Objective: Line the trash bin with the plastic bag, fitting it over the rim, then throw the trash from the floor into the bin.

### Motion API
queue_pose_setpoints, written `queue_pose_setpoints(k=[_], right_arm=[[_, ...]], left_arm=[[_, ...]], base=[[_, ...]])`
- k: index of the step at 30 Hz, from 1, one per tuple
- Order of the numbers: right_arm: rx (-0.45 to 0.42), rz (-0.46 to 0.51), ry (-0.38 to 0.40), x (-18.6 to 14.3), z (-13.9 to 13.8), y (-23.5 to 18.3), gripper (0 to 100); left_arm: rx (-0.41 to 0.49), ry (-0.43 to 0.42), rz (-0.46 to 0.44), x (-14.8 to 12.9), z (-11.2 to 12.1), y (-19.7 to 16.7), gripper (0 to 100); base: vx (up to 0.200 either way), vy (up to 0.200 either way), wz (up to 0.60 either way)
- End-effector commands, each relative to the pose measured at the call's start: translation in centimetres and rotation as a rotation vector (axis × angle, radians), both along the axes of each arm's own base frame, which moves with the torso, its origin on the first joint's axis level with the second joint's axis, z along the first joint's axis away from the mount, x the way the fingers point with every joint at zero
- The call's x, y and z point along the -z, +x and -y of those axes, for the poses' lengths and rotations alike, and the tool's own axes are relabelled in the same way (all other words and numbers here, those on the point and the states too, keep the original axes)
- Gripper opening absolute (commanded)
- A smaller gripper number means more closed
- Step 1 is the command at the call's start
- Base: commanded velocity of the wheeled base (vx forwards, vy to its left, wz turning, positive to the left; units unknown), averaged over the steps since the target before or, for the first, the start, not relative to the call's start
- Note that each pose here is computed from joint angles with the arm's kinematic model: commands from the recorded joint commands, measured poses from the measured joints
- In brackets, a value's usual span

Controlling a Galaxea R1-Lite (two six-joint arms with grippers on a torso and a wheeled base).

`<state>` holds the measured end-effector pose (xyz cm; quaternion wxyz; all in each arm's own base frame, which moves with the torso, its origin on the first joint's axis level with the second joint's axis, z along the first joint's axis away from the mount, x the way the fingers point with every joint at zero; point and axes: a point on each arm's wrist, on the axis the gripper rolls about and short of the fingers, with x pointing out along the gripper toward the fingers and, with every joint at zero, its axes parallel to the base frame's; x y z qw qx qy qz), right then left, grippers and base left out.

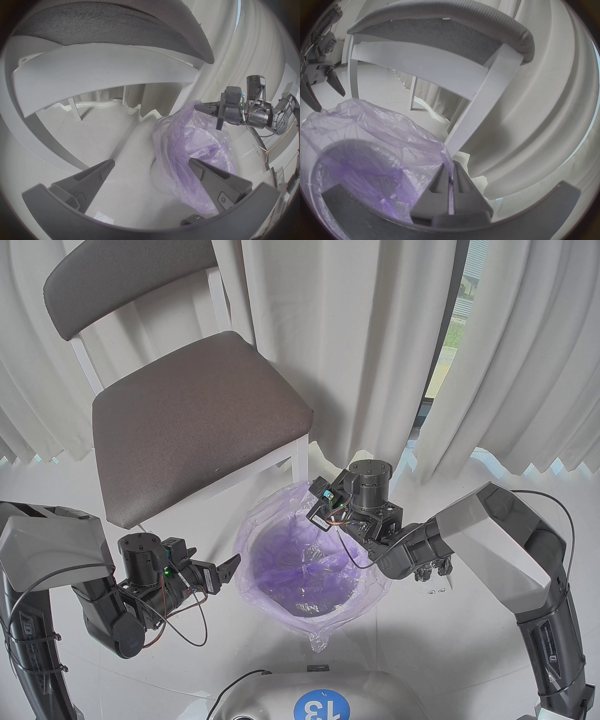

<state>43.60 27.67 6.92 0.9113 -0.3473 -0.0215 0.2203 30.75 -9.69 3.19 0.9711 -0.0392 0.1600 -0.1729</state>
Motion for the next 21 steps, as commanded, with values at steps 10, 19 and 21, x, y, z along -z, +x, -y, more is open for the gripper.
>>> queue_pose_setpoints(k=[10,19,21], right_arm=[[-0.024,-0.039,0.042,1.4,-1.5,-0.4,0],[-0.024,-0.044,0.073,1.0,-1.6,-0.3,100],[-0.021,-0.048,0.090,0.2,-1.4,-0.5,100]], left_arm=[[0.001,-0.002,0.001,0.0,0.1,0.1,100],[0.003,-0.013,0.028,0.3,0.5,0.5,100],[0.009,-0.018,0.029,0.2,0.7,0.4,100]], base=[[0.000,0.000,0.00],[0.000,0.000,0.00],[0.000,0.000,0.00]])
